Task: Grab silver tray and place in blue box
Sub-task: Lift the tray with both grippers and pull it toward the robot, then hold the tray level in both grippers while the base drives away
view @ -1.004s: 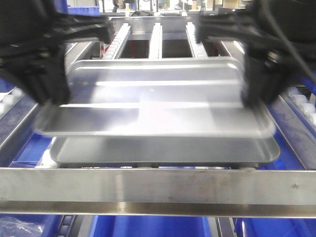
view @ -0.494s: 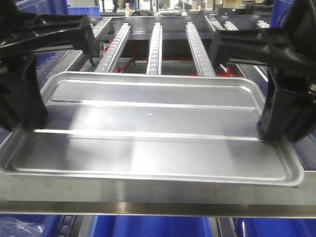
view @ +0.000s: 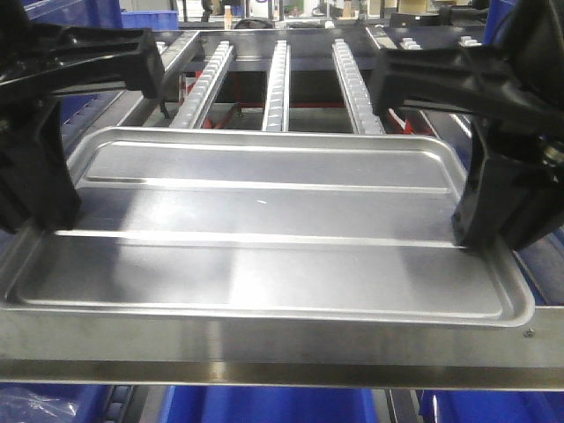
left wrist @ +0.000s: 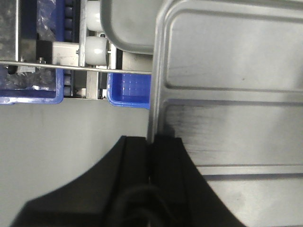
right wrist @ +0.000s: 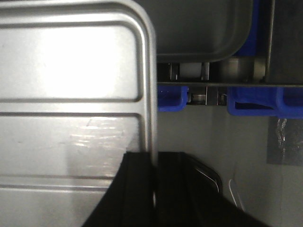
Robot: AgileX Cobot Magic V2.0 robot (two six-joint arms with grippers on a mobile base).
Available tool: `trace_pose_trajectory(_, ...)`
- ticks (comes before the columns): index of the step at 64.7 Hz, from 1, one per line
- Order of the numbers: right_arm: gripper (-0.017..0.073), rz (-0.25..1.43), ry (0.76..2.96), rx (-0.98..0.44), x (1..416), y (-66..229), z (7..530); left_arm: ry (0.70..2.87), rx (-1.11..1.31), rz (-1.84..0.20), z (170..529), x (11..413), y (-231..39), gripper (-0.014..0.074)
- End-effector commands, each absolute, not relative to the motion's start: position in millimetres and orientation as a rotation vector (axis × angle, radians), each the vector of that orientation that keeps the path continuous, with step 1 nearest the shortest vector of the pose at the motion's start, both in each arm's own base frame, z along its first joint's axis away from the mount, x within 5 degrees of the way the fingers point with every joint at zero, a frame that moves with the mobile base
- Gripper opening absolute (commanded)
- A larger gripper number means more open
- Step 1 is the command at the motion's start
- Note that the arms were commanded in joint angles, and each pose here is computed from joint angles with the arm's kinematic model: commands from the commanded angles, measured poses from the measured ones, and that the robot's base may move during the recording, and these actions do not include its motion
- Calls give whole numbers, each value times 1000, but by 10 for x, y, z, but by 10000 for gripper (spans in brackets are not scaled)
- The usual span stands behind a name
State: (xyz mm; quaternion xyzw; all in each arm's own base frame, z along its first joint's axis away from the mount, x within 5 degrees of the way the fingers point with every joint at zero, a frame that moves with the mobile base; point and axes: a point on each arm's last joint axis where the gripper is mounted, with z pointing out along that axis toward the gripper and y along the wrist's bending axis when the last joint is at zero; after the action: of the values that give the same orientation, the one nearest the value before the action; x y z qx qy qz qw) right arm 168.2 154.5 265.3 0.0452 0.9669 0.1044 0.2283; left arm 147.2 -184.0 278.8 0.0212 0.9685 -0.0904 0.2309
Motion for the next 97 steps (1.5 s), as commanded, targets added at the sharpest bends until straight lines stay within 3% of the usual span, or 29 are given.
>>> trace_pose_trajectory(1, 53, 350, 2577, 98, 1704, 1548, 2818, 2602, 61, -303, 2942, 1469, -1830, -104)
trace_pose_trajectory(97, 53, 350, 2577, 98, 1704, 1548, 2818, 2605, 58, -306, 2940, 1466, -1831, -104)
